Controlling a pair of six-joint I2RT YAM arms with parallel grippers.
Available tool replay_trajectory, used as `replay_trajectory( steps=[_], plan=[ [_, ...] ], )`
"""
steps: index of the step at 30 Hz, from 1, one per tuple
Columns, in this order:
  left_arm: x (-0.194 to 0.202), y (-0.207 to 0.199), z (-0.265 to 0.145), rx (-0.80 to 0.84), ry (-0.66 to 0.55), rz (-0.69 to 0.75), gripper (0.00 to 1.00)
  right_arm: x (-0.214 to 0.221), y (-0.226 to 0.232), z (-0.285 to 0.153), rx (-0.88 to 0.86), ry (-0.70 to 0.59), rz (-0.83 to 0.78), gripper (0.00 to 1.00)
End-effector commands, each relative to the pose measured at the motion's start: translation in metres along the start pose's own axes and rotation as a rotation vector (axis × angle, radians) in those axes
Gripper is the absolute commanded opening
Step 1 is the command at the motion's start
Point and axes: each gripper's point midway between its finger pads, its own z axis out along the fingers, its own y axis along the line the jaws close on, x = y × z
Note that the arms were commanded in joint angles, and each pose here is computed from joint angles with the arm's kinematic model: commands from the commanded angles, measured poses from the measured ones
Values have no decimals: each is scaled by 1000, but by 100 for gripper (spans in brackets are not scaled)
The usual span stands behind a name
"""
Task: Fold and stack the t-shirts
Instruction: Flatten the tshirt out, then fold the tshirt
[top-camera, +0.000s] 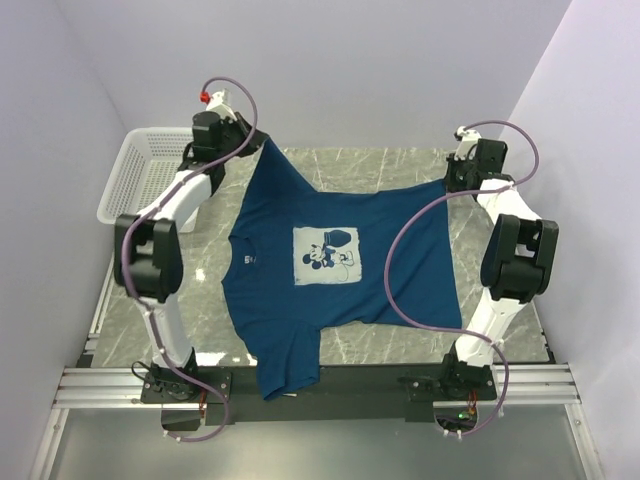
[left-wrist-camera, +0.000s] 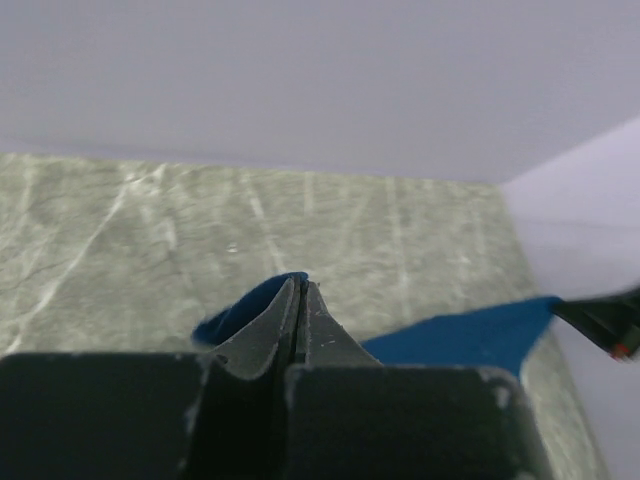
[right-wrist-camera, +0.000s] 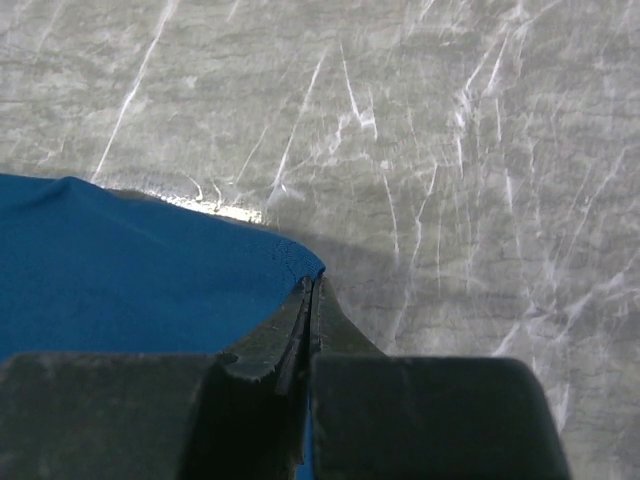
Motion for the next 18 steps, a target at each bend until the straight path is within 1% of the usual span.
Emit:
replay_trajectory(
  steps=[1, 2, 3, 7, 10, 12, 17, 18],
  plan=[
    [-31, -49, -34, 157, -65, 73, 0, -28, 0, -26, 4, -79, -17, 0],
    [-20, -44, -38, 150, -42, 68, 0, -26, 0, -27, 3, -77, -15, 0],
    [-22, -49, -46, 157, -48, 71, 0, -26, -1, -29, 2, -79, -10, 0],
    [-5, -50, -65, 172, -2, 69, 0, -25, 1, -35, -16, -80, 11, 0],
    [1, -56, -76, 190, 18, 67, 0, -21, 4, -38, -26, -77, 16, 0],
    [-2, -62, -85, 198, 10, 72, 0, -14, 5, -39, -31, -69, 21, 0],
    [6, -60, -100, 180, 30, 81, 0, -8, 3, -47, -23, -64, 21, 0],
    [2, -62, -106, 174, 16, 92, 0, -6, 3, -48, -23, -61, 22, 0]
  ],
)
